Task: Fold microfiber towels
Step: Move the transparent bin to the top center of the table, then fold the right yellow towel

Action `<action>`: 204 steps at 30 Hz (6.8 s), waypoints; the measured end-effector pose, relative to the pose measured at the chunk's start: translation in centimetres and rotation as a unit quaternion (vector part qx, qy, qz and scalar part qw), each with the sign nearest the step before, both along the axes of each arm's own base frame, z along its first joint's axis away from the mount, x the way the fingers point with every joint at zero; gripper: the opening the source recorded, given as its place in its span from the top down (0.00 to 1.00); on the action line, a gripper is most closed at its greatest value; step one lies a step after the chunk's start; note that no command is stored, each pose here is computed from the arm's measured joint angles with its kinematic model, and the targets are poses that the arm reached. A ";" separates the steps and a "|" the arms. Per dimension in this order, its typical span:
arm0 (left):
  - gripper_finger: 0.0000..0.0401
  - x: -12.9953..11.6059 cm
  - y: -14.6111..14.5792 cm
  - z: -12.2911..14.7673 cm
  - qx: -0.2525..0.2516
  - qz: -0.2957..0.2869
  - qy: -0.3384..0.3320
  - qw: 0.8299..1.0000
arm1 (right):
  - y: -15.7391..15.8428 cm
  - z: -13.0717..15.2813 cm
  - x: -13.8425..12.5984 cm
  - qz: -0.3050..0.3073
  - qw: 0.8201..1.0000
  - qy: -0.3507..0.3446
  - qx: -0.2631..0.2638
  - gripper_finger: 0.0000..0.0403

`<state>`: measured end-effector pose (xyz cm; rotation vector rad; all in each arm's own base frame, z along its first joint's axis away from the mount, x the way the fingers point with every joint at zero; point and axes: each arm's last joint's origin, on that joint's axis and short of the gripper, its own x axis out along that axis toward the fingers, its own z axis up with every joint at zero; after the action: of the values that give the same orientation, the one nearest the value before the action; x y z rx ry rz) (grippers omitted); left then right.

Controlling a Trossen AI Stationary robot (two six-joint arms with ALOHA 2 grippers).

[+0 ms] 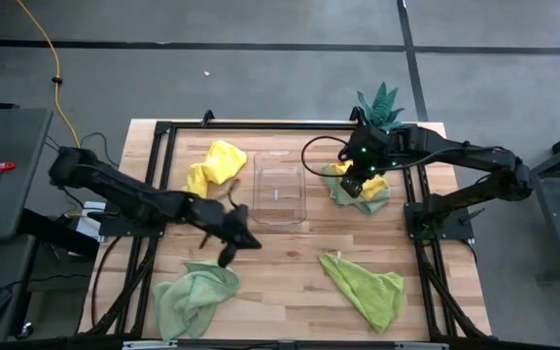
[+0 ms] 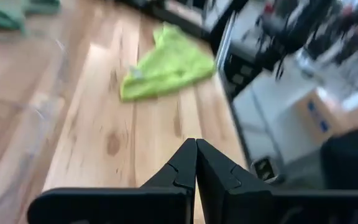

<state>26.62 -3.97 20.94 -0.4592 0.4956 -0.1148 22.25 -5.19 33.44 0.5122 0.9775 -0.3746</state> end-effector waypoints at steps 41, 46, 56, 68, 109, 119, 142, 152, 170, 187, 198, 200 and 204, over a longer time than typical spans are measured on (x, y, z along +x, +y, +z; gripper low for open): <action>1.00 4.2 13.0 -0.9 0.166 0.255 0.038 0.952 | 0.8 0.5 1.0 0.029 0.997 -0.057 0.033 1.00; 1.00 2.5 11.2 3.9 0.173 0.175 -0.052 0.968 | 1.8 0.8 2.2 0.038 0.993 -0.098 0.062 1.00; 0.94 2.0 5.9 5.8 0.226 0.080 -0.091 0.967 | 4.1 -0.4 6.5 0.054 0.979 -0.148 0.133 1.00; 0.56 2.6 2.5 4.8 0.369 0.051 -0.071 0.926 | 5.2 -3.3 9.9 0.053 0.968 -0.124 0.211 1.00; 0.98 3.7 0.5 3.7 0.545 -0.002 -0.069 0.836 | 5.6 -3.9 12.3 0.044 0.939 -0.162 0.301 1.00; 1.00 3.2 0.6 4.3 0.499 0.024 -0.070 0.863 | 4.9 -3.5 12.1 0.049 0.940 -0.172 0.291 0.94; 1.00 -1.8 0.0 0.6 0.054 0.053 0.182 0.980 | 4.9 -9.2 7.6 0.172 0.983 -0.021 0.058 0.57; 1.00 -0.7 -0.5 -3.1 -0.040 0.083 0.256 0.962 | 4.4 -14.5 7.3 0.121 0.984 -0.123 -0.043 0.57; 1.00 0.0 -0.4 -3.1 -0.065 0.097 0.237 0.964 | 3.9 -22.0 12.9 0.057 0.992 -0.096 -0.050 0.65; 1.00 -0.8 1.0 -0.5 -0.105 0.074 0.196 0.972 | 4.7 -17.0 12.0 0.054 0.991 -0.120 -0.032 0.99; 1.00 -3.0 4.1 3.9 -0.106 0.110 0.091 0.984 | 4.9 -6.9 6.5 0.138 0.963 -0.216 -0.080 1.00; 1.00 -3.5 4.6 4.7 -0.107 0.117 0.069 0.985 | 5.0 -5.4 5.6 0.149 0.955 -0.246 -0.072 1.00; 1.00 -4.8 5.4 6.3 -0.089 0.121 0.024 0.988 | 5.1 -3.4 3.9 0.158 0.945 -0.278 -0.061 1.00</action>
<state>21.85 1.40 27.27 -0.6955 0.4752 0.0869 26.11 -0.05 30.01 0.3120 0.4699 0.0083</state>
